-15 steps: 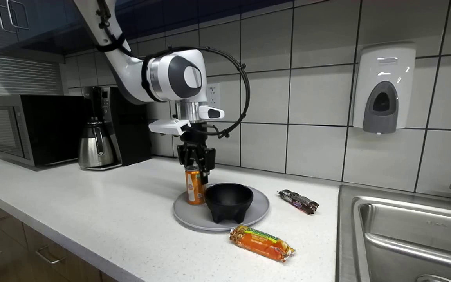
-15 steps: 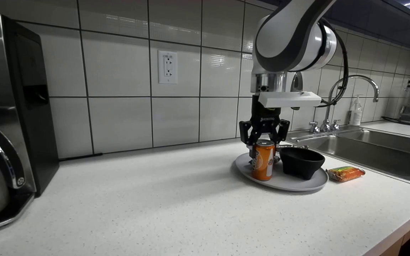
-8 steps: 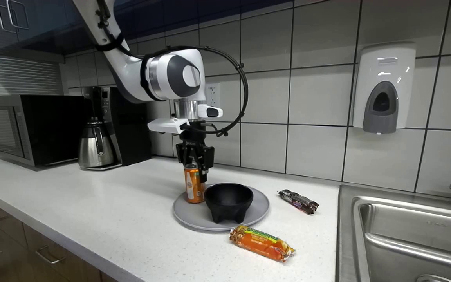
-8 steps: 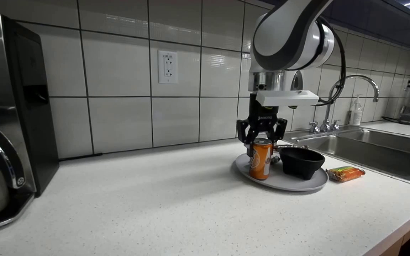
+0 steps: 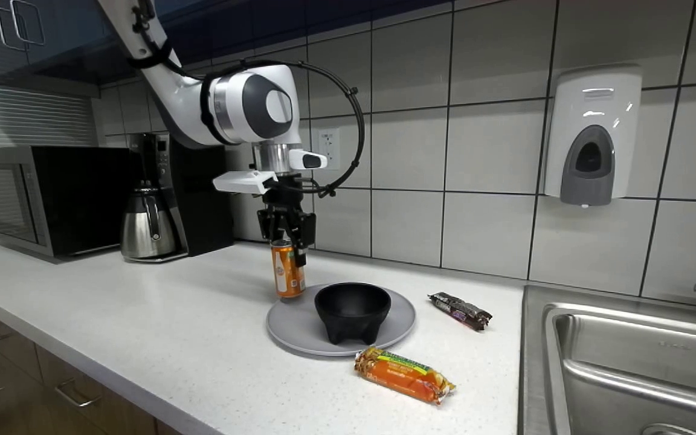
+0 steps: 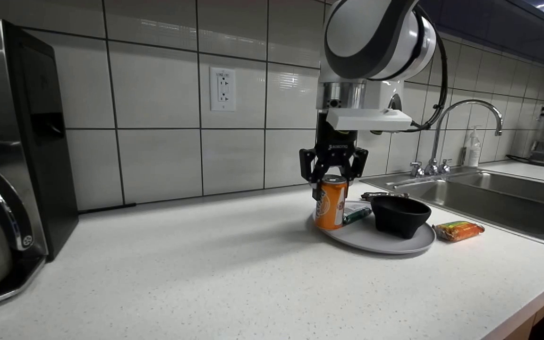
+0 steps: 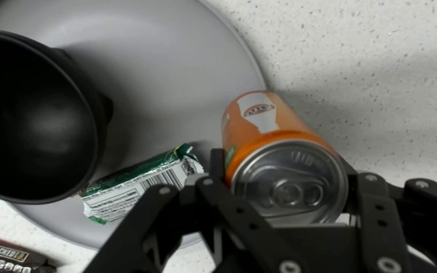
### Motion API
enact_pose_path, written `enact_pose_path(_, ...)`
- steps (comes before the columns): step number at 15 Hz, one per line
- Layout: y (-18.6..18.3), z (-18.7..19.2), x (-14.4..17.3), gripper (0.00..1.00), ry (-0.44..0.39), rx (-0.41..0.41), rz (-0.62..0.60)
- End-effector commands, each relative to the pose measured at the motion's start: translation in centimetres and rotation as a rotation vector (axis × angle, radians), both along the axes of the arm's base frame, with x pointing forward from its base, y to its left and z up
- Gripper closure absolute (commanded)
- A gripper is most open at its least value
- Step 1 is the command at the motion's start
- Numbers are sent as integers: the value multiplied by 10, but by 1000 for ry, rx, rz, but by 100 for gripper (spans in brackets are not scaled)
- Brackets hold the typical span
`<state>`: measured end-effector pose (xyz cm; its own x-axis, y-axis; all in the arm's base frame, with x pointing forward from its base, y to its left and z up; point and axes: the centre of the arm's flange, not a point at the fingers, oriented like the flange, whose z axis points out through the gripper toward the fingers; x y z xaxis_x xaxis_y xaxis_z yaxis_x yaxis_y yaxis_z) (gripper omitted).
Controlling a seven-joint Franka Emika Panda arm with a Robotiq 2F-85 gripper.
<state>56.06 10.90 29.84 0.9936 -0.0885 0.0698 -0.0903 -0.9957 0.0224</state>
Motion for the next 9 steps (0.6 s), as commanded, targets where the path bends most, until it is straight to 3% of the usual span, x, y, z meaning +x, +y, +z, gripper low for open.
enact_pose_path(1, 25, 16, 1, 62, -25, 9, 22)
enact_pose_path(9, 81, 13, 6, 62, -23, 35, 128)
